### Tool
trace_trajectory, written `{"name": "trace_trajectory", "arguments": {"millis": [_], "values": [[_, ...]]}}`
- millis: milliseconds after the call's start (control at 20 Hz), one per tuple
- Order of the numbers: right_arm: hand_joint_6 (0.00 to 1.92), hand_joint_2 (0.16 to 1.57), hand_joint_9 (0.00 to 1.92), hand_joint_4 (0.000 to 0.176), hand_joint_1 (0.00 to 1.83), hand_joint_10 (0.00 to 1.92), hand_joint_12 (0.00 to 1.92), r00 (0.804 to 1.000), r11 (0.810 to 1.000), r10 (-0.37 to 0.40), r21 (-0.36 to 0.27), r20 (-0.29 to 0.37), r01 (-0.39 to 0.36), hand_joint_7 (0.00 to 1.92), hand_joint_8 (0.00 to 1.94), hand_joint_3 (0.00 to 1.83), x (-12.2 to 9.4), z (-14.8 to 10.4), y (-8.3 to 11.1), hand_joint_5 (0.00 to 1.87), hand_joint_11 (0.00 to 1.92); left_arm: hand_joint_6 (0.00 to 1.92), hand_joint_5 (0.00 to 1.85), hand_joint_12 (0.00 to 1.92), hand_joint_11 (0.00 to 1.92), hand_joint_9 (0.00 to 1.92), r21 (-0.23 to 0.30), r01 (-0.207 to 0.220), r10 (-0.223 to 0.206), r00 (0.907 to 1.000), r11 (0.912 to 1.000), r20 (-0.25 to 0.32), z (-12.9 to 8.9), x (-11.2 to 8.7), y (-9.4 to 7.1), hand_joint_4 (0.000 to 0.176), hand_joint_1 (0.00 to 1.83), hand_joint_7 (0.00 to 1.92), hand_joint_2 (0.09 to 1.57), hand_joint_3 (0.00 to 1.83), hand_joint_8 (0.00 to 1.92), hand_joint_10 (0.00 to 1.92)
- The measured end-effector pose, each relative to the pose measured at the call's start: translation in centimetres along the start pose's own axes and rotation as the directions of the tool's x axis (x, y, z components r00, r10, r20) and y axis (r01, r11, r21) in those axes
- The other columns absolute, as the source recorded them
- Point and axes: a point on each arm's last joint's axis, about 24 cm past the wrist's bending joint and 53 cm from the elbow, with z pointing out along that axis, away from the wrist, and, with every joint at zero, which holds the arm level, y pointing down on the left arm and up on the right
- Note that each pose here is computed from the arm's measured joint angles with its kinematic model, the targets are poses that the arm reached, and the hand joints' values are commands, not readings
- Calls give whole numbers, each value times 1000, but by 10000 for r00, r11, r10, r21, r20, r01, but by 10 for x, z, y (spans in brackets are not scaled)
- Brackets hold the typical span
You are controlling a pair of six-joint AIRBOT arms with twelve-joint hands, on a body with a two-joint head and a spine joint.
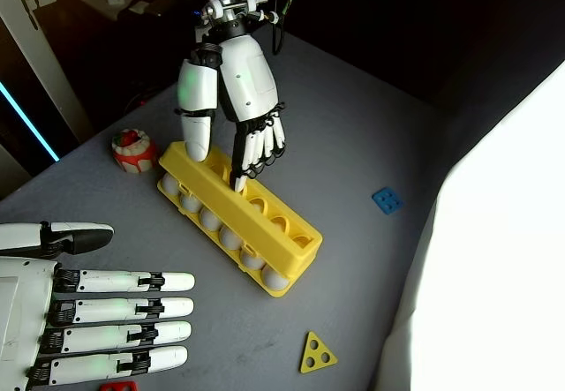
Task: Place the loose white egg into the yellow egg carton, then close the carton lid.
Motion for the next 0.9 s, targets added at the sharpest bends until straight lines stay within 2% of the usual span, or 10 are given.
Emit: {"name": "trace_trajectory", "arguments": {"millis": [150,250,300,400,450,500,700,800,900], "values": [[6,1226,129,0,220,6,133,10000,10000,-13,-38,20,13,248,5,0,0,0,1,239,0,9,531,1564,0,266,18,-305,306,9989,9995,-360,4,19,1,0,13,476,1354,1,437,890],[3,1235,121,0,201,2,76,10000,10000,-10,-58,37,10,230,2,2,-1,0,1,216,0,9,530,1566,0,273,7,-372,372,9980,9993,-509,6,26,4,0,11,485,1349,0,441,894],[7,1227,137,0,208,8,187,10000,10000,-4,-53,38,4,242,3,0,-1,0,1,228,0,10,533,1554,17,289,43,-434,436,9977,9990,-527,7,28,3,2,2,496,1343,0,434,882],[8,1229,132,0,210,4,90,10000,10000,-14,-89,47,14,238,0,1,-1,0,2,235,0,9,532,1554,19,291,132,-438,445,9972,9990,-608,8,30,2,0,8,494,1347,0,426,879],[13,1221,132,0,235,4,20,10000,10000,-11,-83,49,12,250,3,0,-1,0,2,250,0,8,530,1564,3,283,143,-440,448,9971,9989,-611,8,30,2,0,21,488,1348,0,420,879],[4,1237,112,0,187,1,3,10000,10000,-16,-88,54,17,210,1,6,-1,0,2,198,0,13,542,1574,8,283,147,-430,438,9973,9990,-593,8,29,2,0,40,492,1341,0,420,883],[21,1225,141,0,222,14,21,10000,9999,-19,-108,65,20,255,17,0,-2,0,3,233,31,5,526,1562,7,287,133,-453,459,9979,9989,-465,8,22,-3,5,0,497,1346,1,415,882],[20,1226,141,0,234,13,25,10000,9999,-14,-103,60,15,260,16,0,-1,0,2,234,23,10,539,1541,20,315,156,-542,547,9977,9984,-389,7,18,-6,0,0,512,1351,1,386,840],[8,1228,143,0,226,8,251,10000,9999,-11,-102,62,12,244,3,1,-1,0,2,233,0,12,544,1565,9,311,271,-666,674,9973,9974,-290,7,13,-12,0,27,523,1348,0,381,854]]}}
